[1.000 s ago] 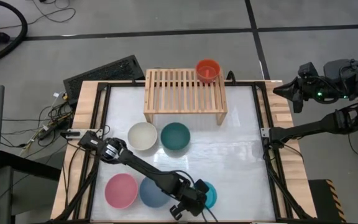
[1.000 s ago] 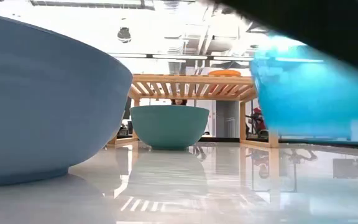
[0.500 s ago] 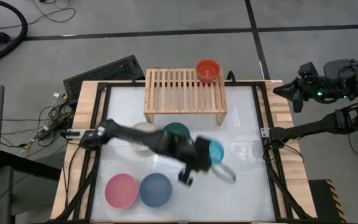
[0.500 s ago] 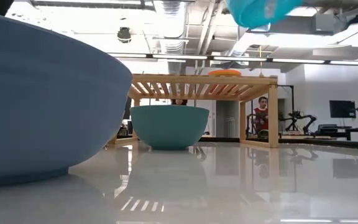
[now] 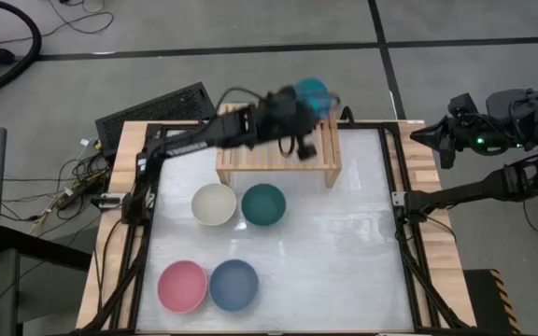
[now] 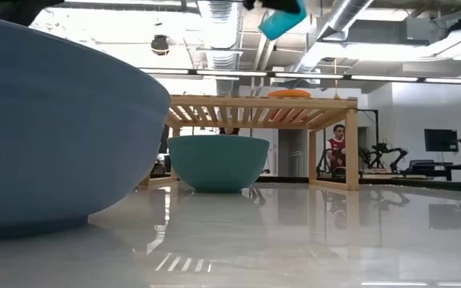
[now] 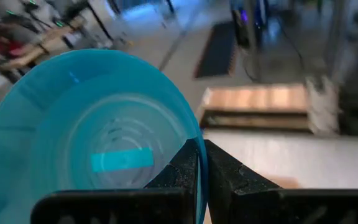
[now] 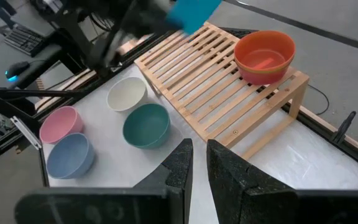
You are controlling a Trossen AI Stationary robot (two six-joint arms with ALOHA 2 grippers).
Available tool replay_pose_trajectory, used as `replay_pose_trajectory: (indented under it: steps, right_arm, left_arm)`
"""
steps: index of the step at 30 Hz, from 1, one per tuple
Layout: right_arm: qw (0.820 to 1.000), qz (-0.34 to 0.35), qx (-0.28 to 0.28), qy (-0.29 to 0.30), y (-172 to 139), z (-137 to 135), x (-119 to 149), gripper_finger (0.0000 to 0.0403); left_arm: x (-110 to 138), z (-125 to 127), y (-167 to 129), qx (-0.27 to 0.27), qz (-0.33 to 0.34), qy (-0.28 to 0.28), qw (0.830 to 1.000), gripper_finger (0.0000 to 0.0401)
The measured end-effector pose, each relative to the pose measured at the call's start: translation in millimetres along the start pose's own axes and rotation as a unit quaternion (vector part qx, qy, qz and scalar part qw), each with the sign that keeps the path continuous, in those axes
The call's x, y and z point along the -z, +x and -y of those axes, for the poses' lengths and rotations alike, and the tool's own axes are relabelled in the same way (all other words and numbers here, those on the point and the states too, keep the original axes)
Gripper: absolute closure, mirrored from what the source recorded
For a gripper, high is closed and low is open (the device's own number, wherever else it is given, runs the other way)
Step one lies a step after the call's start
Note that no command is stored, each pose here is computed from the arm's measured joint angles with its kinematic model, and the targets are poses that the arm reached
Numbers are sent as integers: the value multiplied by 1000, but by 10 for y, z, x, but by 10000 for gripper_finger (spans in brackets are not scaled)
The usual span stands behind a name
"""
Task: Place and stack bowls onto a shelf
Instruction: Stack the small blue bowl on top of the small orange bowl
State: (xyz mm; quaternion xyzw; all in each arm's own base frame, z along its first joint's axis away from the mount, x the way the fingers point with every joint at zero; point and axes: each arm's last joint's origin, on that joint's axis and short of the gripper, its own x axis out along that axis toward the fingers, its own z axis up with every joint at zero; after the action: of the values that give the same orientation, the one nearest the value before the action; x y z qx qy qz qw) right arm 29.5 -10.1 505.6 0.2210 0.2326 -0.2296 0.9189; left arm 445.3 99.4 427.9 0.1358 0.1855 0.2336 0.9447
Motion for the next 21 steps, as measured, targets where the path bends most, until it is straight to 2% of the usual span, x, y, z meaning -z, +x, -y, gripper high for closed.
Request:
replay_pose_trajectory:
  steps: [6, 11, 13, 18, 21]
  right_arm:
    - [1000, 0, 0, -4, 1, 0, 0, 327]
    - [1000, 3, 6, -4, 1, 3, -1, 327]
    - [1000, 8, 15, -4, 1, 9, -4, 327]
    - [999, 21, 40, -4, 0, 23, -12, 327]
    - [999, 25, 47, -7, -2, 27, -14, 327]
  left_arm:
    - [164, -519, 178, -37, -10, -15, 999, 401]
    - [208, -845, 239, -34, 23, -28, 999, 401]
    - [244, -885, 319, -25, 35, -18, 999, 401]
    - [462, -867, 564, -8, 2, 21, 1000, 401]
    - [515, -846, 661, 4, 10, 21, 1000, 401]
